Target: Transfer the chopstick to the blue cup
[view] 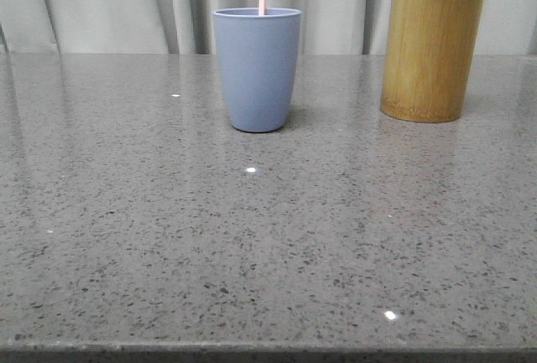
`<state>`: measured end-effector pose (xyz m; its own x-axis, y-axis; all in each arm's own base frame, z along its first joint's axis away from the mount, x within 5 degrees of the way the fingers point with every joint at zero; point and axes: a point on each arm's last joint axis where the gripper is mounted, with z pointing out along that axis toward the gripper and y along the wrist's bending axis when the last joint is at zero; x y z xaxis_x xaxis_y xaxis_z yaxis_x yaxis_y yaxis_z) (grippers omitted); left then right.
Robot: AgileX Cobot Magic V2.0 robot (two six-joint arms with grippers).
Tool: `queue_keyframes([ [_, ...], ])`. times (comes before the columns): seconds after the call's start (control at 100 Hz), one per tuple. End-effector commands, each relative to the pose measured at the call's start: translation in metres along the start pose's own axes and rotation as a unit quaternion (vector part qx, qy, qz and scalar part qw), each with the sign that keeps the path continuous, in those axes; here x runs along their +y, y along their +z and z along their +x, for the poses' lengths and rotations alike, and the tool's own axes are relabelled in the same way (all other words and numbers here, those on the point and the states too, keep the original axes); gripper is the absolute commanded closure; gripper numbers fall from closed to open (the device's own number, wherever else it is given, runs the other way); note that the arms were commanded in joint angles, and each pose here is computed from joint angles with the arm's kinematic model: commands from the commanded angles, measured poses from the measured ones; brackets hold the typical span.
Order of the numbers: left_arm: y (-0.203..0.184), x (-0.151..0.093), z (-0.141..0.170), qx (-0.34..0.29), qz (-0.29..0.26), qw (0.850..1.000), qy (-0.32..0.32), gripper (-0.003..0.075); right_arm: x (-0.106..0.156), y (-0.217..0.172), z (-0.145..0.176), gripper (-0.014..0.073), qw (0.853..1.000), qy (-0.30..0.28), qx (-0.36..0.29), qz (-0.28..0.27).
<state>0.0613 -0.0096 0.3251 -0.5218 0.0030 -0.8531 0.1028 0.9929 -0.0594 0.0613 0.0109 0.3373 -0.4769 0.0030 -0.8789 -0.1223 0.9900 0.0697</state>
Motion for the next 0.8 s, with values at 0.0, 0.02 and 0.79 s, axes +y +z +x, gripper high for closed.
queue_keyframes([
  [0.0, -0.004, -0.001, -0.013, -0.048, 0.002, 0.999, -0.005, 0.0739, -0.001, -0.004, -0.012, 0.0662, 0.999, -0.008, -0.042, 0.006],
  [0.02, -0.004, -0.001, -0.013, -0.048, 0.002, 0.999, -0.005, 0.0739, -0.001, -0.004, -0.012, 0.0662, 0.999, -0.008, -0.042, 0.006],
  [0.79, 0.031, 0.010, 0.082, -0.337, -0.026, 0.940, 0.036, 0.0739, -0.001, -0.004, -0.012, 0.0662, 0.999, -0.008, -0.042, 0.006],
])
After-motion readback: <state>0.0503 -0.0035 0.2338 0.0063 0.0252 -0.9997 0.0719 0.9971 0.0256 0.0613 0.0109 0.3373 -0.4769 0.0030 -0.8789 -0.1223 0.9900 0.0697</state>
